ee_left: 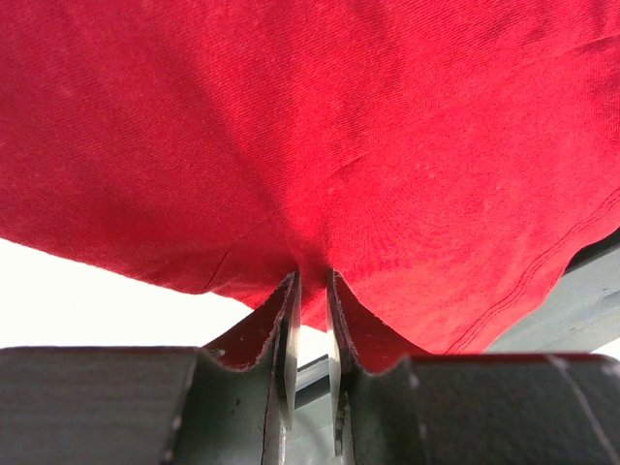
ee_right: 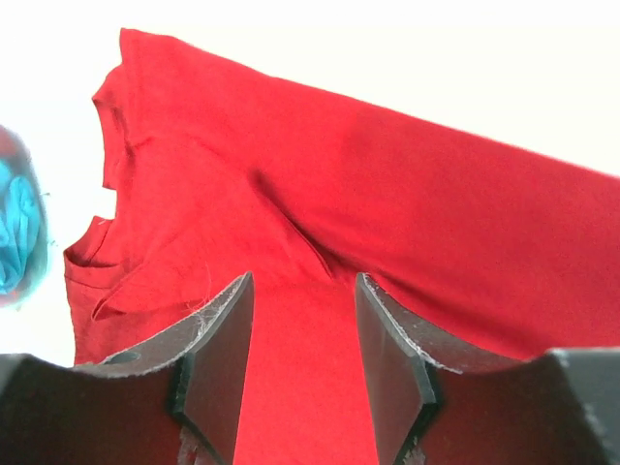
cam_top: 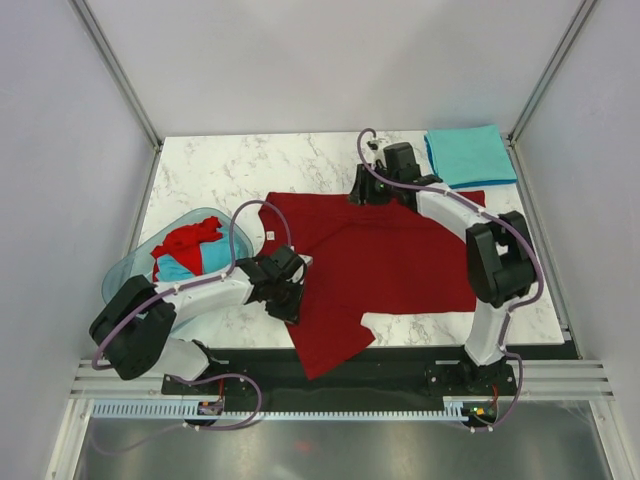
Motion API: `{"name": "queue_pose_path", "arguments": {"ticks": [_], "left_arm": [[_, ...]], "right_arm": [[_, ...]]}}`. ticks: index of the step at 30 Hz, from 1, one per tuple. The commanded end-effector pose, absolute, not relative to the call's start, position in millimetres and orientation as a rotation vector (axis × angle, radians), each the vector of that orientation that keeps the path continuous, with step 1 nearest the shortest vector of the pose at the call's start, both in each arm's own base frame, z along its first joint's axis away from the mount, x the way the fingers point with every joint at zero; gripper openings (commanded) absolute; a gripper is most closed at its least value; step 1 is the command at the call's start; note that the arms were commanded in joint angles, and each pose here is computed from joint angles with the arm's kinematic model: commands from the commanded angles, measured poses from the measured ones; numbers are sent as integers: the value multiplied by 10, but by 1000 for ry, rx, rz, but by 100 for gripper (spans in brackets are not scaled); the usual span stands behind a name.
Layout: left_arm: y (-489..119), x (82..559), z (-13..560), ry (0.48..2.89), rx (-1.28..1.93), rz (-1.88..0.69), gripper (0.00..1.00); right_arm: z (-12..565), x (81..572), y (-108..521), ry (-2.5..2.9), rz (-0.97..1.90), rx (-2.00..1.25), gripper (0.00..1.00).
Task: Fold and stack the t-shirts
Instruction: Fold the tshirt
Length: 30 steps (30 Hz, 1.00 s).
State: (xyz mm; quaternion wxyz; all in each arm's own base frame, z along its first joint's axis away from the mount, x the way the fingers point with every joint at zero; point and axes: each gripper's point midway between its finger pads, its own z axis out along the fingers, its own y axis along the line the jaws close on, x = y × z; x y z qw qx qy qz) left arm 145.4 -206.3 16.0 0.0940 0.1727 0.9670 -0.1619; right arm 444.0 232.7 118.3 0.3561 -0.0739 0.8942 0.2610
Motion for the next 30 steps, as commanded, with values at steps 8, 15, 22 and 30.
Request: {"name": "queue_pose_path", "arguments": {"ticks": [8,15,22,30], "left_arm": [[-2121,1511,376,2770,457,-564,24],[-2090,2038,931,2649,332,-598,33],[-1826,2663,1122,2594,236,-607,36],[-1891,2974,1039,2619,255,-615,35]], "right_arm": [[1117,4733,3029,2207,861,-554,54],[811,4803,3228,2243,844,-661,55],[616,4799,3348,2268,855,-730,54],[562,4760,3355,2270,774,-779,52]]}}
